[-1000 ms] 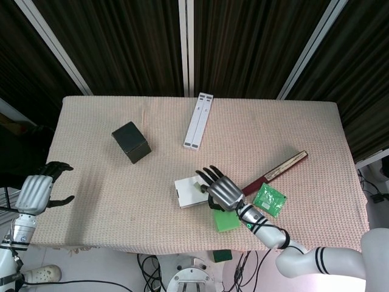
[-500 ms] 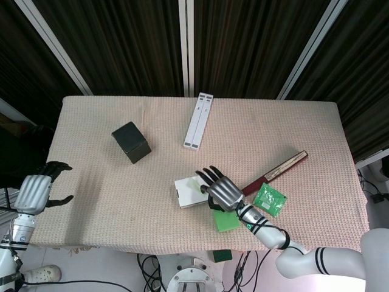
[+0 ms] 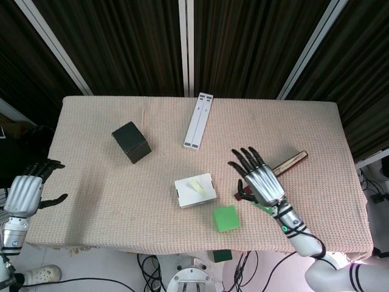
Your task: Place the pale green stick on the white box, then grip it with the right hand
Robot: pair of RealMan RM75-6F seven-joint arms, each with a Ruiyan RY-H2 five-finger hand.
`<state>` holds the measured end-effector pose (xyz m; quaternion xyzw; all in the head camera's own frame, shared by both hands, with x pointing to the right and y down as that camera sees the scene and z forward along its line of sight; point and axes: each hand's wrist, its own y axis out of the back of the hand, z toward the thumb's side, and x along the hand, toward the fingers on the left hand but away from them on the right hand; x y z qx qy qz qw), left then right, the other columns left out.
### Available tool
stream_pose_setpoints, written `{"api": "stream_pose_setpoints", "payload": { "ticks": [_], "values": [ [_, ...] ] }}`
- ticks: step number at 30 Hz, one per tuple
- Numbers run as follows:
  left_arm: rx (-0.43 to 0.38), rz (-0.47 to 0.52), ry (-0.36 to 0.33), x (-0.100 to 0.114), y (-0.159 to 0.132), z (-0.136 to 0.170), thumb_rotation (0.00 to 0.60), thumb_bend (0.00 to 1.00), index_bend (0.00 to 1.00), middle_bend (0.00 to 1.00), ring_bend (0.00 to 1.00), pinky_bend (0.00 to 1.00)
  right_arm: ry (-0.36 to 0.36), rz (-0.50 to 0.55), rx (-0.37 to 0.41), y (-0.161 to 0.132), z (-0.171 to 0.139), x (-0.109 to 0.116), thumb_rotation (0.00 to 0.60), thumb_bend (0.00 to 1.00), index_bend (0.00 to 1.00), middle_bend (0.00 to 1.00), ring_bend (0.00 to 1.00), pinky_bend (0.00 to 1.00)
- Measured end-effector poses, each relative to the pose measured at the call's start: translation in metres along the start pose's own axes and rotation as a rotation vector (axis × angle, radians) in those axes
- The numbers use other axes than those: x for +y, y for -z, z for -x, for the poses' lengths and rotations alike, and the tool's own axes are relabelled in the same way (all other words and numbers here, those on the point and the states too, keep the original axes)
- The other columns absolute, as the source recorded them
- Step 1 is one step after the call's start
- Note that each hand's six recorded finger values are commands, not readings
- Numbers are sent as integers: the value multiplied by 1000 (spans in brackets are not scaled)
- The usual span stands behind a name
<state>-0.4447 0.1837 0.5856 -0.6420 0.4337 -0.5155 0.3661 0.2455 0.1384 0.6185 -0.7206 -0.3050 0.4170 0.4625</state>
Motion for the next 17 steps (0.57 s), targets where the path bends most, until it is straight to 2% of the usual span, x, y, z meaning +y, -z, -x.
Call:
{"api": "stream_pose_setpoints", "payload": {
  "ticks": [2,3,6,7,9,12,15,17],
  "values": [
    [5,-18,-15,5,1,5,586,12,277,237,152,228,23,-29,-117,40,-27,14,265,248,0,0,0,0],
    [11,-28,-15,5,2,8,546,6,258,204,116,211,21,-43,-173,57,-39,18,267,203,0,0,0,0],
    [34,-68,-8,6,6,14,337,0,205,68,6,149,10,-59,-354,107,-80,25,269,144,0,0,0,0],
    [43,-88,-10,6,7,16,285,0,199,53,0,133,14,-55,-402,119,-92,25,269,140,0,0,0,0],
    [56,-121,-9,6,9,19,229,0,188,51,0,118,41,-48,-482,141,-117,25,270,137,0,0,0,0],
    [74,-150,17,4,9,24,181,0,169,51,0,112,95,-68,-540,160,-148,26,269,141,0,0,0,0],
    [76,-169,42,3,9,26,173,0,156,50,0,111,134,-108,-576,169,-176,26,268,152,0,0,0,0],
    [71,-174,50,2,7,26,171,0,154,50,0,111,146,-121,-576,168,-183,26,269,152,0,0,0,0]
  ]
}}
